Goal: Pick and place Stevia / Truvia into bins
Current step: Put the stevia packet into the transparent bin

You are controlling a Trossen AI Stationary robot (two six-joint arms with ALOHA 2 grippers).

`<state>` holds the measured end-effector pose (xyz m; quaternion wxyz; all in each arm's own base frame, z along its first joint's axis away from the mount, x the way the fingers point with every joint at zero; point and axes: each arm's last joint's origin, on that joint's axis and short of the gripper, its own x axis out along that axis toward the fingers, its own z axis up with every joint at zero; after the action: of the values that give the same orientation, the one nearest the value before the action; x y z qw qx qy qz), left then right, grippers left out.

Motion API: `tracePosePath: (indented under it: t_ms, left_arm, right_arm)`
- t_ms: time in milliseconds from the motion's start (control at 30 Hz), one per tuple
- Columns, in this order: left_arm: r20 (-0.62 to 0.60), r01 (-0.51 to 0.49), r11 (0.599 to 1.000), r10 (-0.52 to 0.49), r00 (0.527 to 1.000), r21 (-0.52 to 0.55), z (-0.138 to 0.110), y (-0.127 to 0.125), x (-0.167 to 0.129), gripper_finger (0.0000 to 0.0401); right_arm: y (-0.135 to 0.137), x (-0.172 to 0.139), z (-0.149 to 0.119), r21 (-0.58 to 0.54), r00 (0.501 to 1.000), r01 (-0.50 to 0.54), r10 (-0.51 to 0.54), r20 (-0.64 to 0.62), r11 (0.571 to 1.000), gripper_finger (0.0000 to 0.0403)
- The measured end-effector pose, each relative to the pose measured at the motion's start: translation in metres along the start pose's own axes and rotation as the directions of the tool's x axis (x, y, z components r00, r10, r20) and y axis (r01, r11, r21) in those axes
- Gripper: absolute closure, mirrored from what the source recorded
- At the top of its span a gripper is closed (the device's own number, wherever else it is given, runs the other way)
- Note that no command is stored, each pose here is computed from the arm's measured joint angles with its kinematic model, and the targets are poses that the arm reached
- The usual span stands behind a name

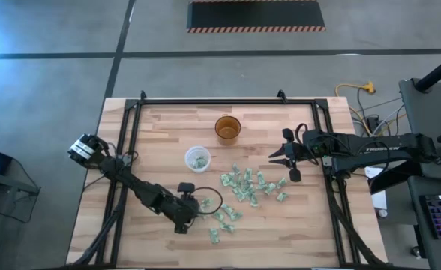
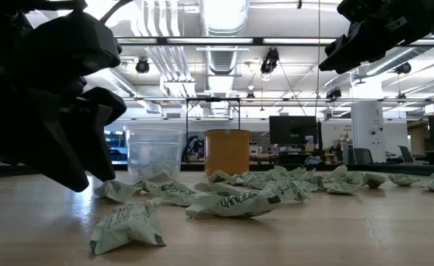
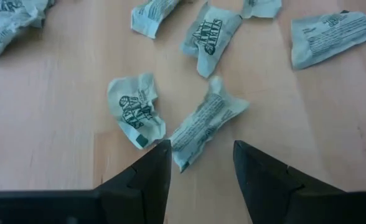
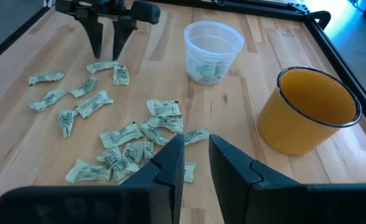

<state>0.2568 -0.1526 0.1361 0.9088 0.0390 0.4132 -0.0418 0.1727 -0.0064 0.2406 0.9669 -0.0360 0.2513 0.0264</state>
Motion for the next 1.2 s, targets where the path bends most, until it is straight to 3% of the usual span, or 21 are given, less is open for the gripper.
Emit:
tracePosePath:
  t_ms: [600, 733, 1033, 1200]
  left_arm:
    - [0.028, -0.028, 0.996, 0.026, 0.999, 0.080, -0.001, -0.002, 0.014, 0.0248]
    - [0.029, -0.032, 0.996, 0.029, 0.999, 0.088, 0.000, -0.002, 0.013, 0.0277]
    - [0.010, -0.039, 0.994, 0.038, 0.999, 0.103, -0.001, -0.001, 0.010, 0.0390]
    - [-0.008, -0.047, 0.998, 0.048, 0.999, 0.043, 0.001, 0.003, -0.004, 0.0391]
  right_arm:
    - [0.000, 0.000, 0.000, 0.000, 1.000, 0.000, 0.000, 0.000, 1.000, 0.0339]
    - [0.000, 0.000, 0.000, 0.000, 1.000, 0.000, 0.000, 0.000, 1.000, 0.0342]
    - [0.000, 0.000, 0.000, 0.000, 1.000, 0.000, 0.000, -0.001, 1.000, 0.0344]
    - [0.000, 0.001, -0.001, -0.005, 1.000, 0.000, 0.000, -0.005, 1.000, 0.0344]
